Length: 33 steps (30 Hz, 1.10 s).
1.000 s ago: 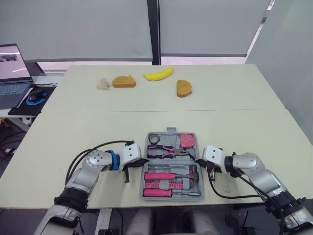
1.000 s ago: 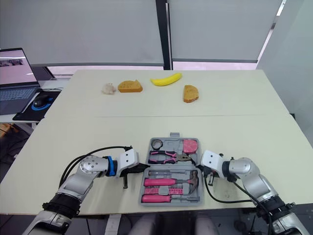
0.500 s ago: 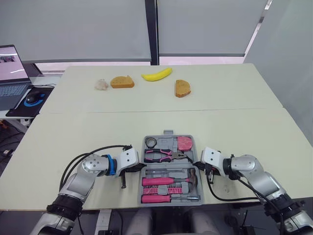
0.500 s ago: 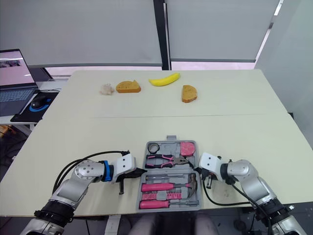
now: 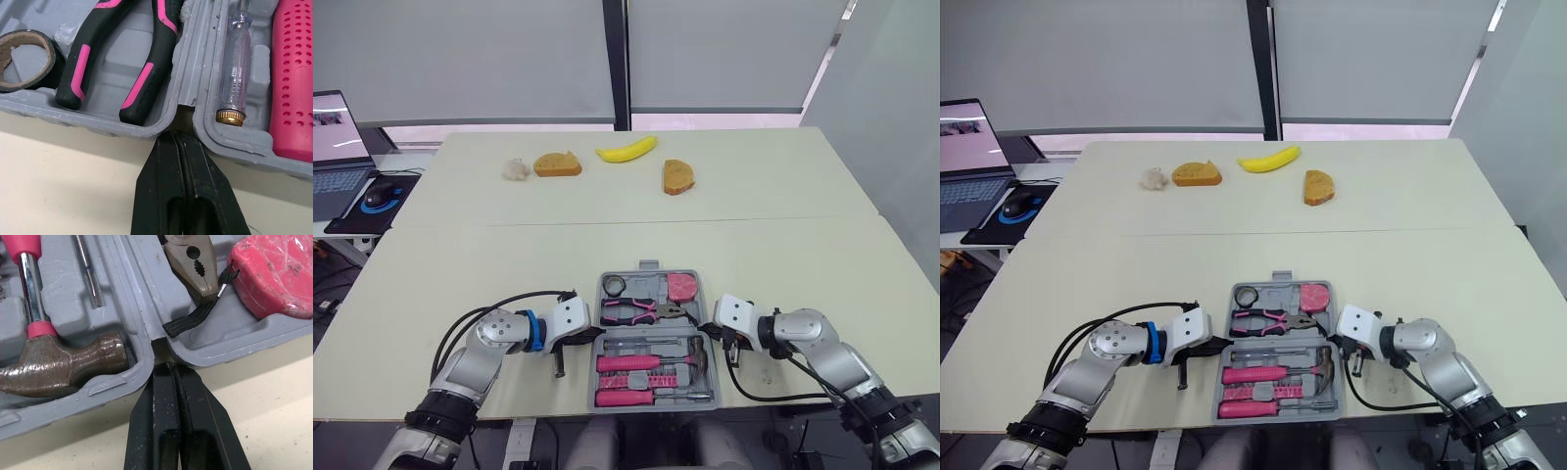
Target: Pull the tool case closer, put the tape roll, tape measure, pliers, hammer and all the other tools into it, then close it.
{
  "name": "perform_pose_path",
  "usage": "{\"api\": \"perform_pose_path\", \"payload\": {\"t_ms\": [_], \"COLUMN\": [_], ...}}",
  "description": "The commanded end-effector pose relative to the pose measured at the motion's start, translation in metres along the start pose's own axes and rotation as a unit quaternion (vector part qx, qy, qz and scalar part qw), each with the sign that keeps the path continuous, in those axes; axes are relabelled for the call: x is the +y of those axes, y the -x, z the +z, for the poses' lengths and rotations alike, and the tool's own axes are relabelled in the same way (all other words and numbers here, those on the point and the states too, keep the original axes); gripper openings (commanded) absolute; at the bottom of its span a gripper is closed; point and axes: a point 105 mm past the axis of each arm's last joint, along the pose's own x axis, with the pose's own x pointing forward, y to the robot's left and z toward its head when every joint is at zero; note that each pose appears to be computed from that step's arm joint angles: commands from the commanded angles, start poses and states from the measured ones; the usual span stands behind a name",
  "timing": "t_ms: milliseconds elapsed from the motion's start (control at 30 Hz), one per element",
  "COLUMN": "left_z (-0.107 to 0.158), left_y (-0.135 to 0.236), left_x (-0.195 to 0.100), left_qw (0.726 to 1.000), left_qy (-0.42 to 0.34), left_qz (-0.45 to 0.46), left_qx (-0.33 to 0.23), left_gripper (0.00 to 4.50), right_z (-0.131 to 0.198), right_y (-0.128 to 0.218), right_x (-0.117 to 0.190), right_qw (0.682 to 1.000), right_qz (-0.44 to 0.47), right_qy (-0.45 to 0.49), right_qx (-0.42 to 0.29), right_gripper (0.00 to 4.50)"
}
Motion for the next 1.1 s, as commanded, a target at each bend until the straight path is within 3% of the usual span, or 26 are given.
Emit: {"api": "perform_pose_path", "payload": {"t_ms": [33, 267, 367, 467, 567, 767, 1100], "left_z": [-0.002, -0.013, 0.002, 0.03, 0.05, 0.051, 0.045], "left_y": [0.006, 0.034, 0.048, 0.05, 0.041, 0.015, -0.023], "left_x": [0.003, 0.021, 0.022, 0.005, -0.03, -0.07, -0.075], "left_qw": [1.0, 0.998, 0.998, 0.996, 0.987, 0.973, 0.97], "left_qy": [-0.002, -0.004, -0.031, -0.068, -0.108, -0.122, -0.145], "left_qz": [0.01, 0.05, 0.047, 0.0, -0.086, -0.182, -0.191], "left_qx": [0.005, 0.028, 0.003, -0.054, -0.086, -0.078, -0.04], "left_gripper": [0.0, 0.0, 0.0, 0.0, 0.0, 0.0, 0.0], "right_z": [0.013, 0.0, 0.009, 0.015, 0.015, 0.016, 0.027], "right_y": [0.012, 0.051, 0.071, 0.081, 0.082, 0.071, 0.065], "right_x": [-0.008, -0.012, -0.013, -0.008, 0.006, 0.014, 0.014], "right_qw": [1.0, 0.993, 0.992, 0.991, 0.993, 0.993, 0.993], "right_qz": [-0.019, -0.082, -0.115, -0.127, -0.112, -0.111, -0.113], "right_qy": [0.01, 0.045, 0.032, 0.026, 0.014, 0.007, 0.013], "right_qx": [-0.007, 0.066, 0.045, 0.023, 0.018, 0.027, 0.021], "right_gripper": [0.02, 0.02, 0.02, 0.02, 0.02, 0.02, 0.02]}}
